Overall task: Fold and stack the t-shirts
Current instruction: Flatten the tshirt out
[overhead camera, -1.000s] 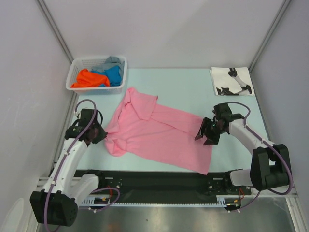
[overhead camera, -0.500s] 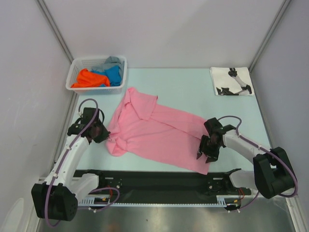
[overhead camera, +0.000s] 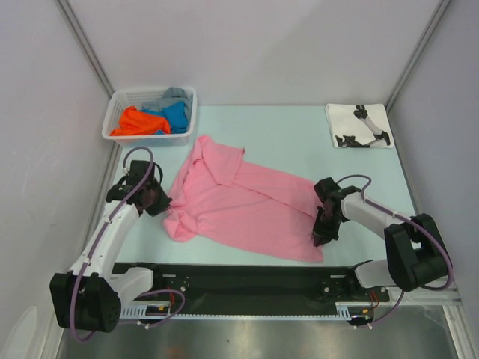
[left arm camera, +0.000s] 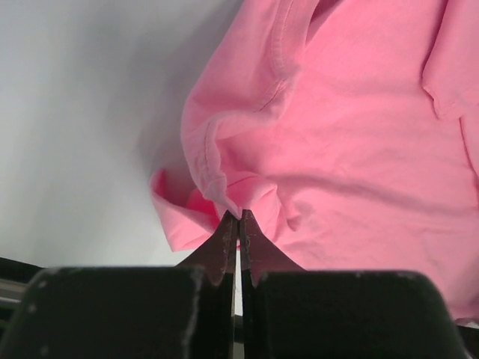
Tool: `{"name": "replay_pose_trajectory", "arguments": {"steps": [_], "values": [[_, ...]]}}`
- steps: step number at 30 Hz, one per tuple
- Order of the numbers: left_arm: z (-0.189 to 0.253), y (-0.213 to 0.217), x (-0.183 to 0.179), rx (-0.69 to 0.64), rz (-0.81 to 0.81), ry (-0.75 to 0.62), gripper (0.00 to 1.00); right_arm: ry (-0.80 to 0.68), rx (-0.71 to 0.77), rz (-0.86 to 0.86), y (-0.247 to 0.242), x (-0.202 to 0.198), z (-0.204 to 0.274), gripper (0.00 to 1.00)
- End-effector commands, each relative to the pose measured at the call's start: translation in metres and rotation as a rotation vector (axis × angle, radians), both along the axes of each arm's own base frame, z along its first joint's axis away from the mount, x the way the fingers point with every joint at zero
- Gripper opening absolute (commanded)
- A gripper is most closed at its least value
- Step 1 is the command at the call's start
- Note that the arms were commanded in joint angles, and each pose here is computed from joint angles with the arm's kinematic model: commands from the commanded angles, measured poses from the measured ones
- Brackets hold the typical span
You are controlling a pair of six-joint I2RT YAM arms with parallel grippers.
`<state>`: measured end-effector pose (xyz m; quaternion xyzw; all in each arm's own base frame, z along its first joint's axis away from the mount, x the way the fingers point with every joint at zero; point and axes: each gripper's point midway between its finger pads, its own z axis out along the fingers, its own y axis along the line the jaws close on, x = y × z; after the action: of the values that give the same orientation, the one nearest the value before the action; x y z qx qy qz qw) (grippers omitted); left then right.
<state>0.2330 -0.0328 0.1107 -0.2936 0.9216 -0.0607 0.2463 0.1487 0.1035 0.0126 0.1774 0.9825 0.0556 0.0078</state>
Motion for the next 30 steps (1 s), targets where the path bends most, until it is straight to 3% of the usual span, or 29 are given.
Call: {"name": "replay_pose_trajectory", "arguments": {"steps": [1, 6, 8, 11, 17, 21, 29, 30], "values": [[0.013, -0.003, 0.026, -0.017, 0.005, -0.054, 0.00, -0.109, -0.024, -0.001, -0.008, 0.053, 0.008, 0.06], [0.009, 0.014, 0.022, 0.060, 0.091, 0.045, 0.00, -0.089, -0.036, 0.044, -0.016, 0.071, 0.010, 0.08], [0.005, 0.023, -0.001, 0.088, 0.144, 0.089, 0.00, -0.057, -0.015, 0.044, -0.013, 0.059, 0.014, 0.08], [0.017, 0.026, -0.028, 0.065, 0.220, 0.031, 0.00, -0.010, 0.024, 0.027, -0.011, 0.030, 0.018, 0.08], [0.007, 0.016, -0.060, 0.000, 0.235, 0.096, 0.00, -0.047, 0.035, 0.012, -0.015, 0.012, 0.036, 0.07], [0.021, -0.005, -0.034, -0.085, 0.098, -0.003, 0.00, -0.144, 0.034, 0.024, -0.014, 0.045, 0.050, 0.07], [0.051, -0.003, 0.028, -0.027, 0.014, -0.094, 0.00, -0.172, 0.077, -0.018, -0.029, 0.103, 0.053, 0.04], [0.043, -0.004, 0.037, -0.022, 0.003, -0.057, 0.00, -0.147, 0.073, 0.000, -0.030, 0.107, 0.047, 0.04]]}}
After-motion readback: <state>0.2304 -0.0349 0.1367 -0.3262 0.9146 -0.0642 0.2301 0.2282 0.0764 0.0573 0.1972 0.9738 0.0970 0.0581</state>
